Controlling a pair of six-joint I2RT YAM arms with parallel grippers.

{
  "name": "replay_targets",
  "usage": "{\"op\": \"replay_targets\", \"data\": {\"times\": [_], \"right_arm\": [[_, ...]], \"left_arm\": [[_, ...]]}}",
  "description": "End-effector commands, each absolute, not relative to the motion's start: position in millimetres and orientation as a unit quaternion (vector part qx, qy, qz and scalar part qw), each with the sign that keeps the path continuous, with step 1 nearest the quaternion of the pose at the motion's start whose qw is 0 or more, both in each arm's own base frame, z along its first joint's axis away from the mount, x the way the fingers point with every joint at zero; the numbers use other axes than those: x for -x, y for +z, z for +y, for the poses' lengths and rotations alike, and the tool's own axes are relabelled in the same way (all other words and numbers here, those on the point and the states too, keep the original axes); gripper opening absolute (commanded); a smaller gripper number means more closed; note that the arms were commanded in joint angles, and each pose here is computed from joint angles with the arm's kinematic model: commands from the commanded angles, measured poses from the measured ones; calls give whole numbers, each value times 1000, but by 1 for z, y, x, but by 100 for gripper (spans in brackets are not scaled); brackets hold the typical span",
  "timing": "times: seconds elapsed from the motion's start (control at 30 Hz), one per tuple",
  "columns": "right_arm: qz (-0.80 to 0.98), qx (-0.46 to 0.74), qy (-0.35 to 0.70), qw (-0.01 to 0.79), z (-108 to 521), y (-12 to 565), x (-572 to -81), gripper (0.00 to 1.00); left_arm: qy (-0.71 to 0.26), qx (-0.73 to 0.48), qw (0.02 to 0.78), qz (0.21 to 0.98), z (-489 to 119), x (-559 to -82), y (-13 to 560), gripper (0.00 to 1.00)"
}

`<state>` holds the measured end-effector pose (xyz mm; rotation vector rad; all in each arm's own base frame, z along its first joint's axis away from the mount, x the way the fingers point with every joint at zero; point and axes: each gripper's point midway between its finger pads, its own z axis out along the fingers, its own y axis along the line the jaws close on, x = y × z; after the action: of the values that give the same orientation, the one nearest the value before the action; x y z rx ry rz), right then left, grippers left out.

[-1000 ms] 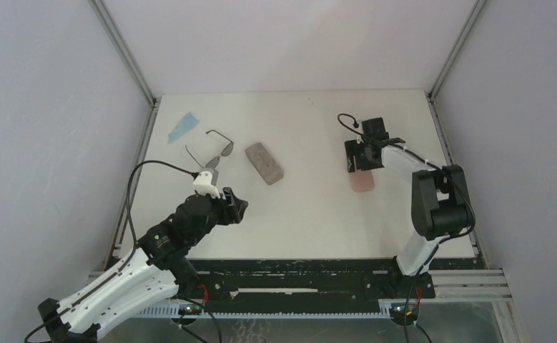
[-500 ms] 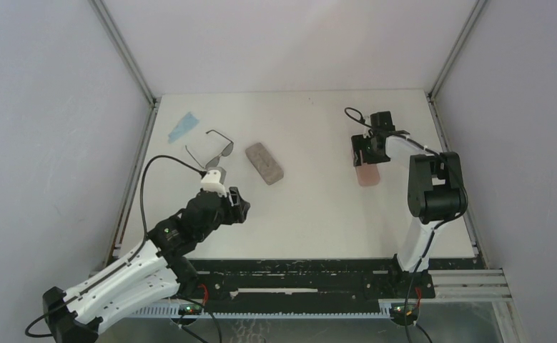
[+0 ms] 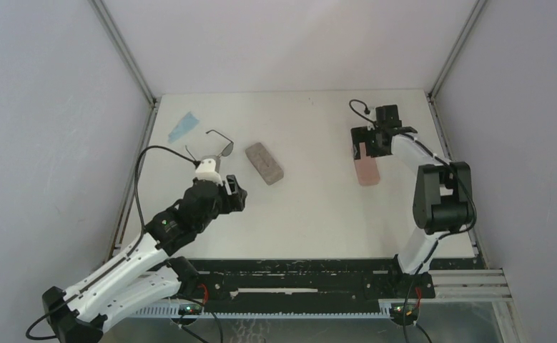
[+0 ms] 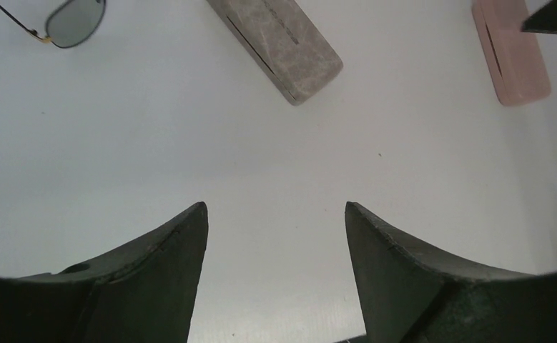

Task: Organize the sunglasses
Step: Move the sunglasses case at the center of the board.

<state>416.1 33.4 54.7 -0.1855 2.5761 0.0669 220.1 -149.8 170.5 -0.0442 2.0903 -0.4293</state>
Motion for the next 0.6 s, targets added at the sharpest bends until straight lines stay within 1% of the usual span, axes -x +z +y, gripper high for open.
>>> {"op": "replay_targets", "data": {"times": [0.0,0.1,0.17,0.37,0.43,0.57], "right_arm": [[916,17,45,399,43,155,-428,100],[901,-42,84,424,62,182,-415,99],[897,-59,103,427,77,186,-401,97],[902,-1,118,415,146,174,-356,95],[906,11,120,406,163,164,-340,95],[910,45,138,389,192,146,-307,94]], "left_arm": [[-138,43,509,848,-136,-242,202,75],[-115,66,512,849,-127,-258,213,75],[-103,86,520,844,-119,-270,222,74],[-68,121,528,838,-101,-308,238,71],[-49,148,530,834,-85,-322,240,71],[-42,190,531,825,-65,-352,245,69]]}}
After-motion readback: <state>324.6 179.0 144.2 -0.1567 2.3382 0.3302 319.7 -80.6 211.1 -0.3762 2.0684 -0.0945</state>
